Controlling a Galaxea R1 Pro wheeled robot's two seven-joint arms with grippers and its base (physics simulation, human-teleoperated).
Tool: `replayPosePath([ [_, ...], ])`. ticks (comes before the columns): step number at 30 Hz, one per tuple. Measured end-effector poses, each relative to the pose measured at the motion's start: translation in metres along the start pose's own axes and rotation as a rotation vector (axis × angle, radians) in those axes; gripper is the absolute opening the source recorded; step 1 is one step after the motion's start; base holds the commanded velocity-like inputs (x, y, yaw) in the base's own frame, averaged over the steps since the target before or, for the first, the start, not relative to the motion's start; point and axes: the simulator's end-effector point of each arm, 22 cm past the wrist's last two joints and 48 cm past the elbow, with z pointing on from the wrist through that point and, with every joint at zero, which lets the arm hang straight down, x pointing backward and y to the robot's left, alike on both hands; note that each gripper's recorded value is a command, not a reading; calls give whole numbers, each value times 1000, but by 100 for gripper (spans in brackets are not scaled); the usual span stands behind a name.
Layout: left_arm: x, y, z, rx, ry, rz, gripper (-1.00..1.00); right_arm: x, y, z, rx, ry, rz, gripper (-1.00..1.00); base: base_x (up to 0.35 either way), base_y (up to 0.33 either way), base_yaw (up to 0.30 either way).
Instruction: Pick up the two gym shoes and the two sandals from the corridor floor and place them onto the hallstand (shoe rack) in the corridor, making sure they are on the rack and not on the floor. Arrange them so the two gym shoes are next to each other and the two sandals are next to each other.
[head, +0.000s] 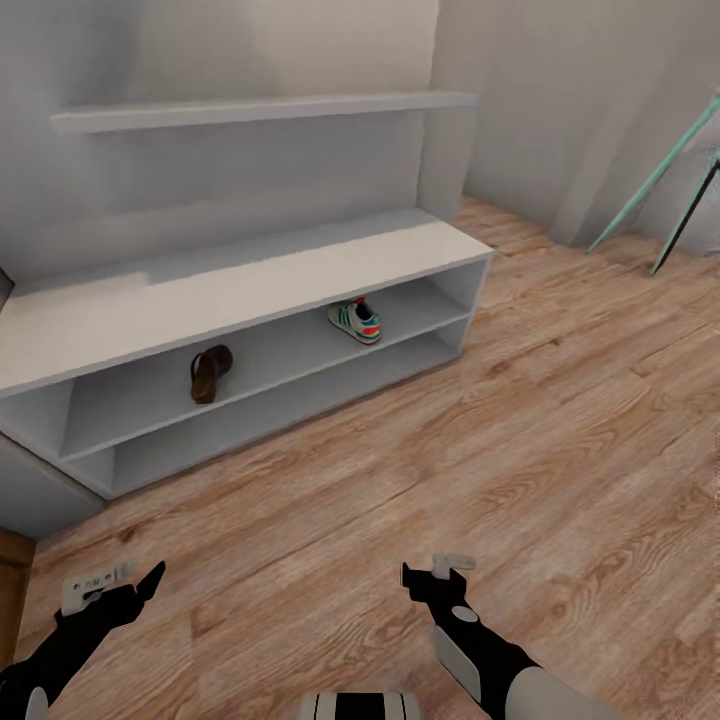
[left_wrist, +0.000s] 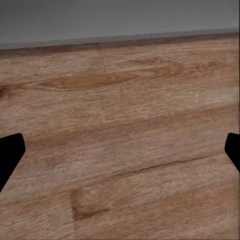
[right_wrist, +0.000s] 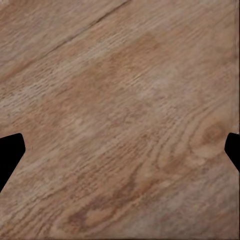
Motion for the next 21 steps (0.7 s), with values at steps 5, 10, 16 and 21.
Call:
replayPosePath([
  [5, 0, 0, 0, 1, 0, -1, 100, 0, 0, 0, 0, 0, 0, 100, 0, 0, -300],
  [10, 0, 0, 0, 1, 0, -1, 100, 0, 0, 0, 0, 1, 0, 100, 0, 0, -300],
  [16, 0, 0, 0, 1, 0, -1, 100, 0, 0, 0, 0, 1, 0, 100, 0, 0, -300],
  [21, 0, 0, 0, 1, 0, -1, 100, 1, 0, 0, 0, 1, 0, 100, 0, 0, -300],
])
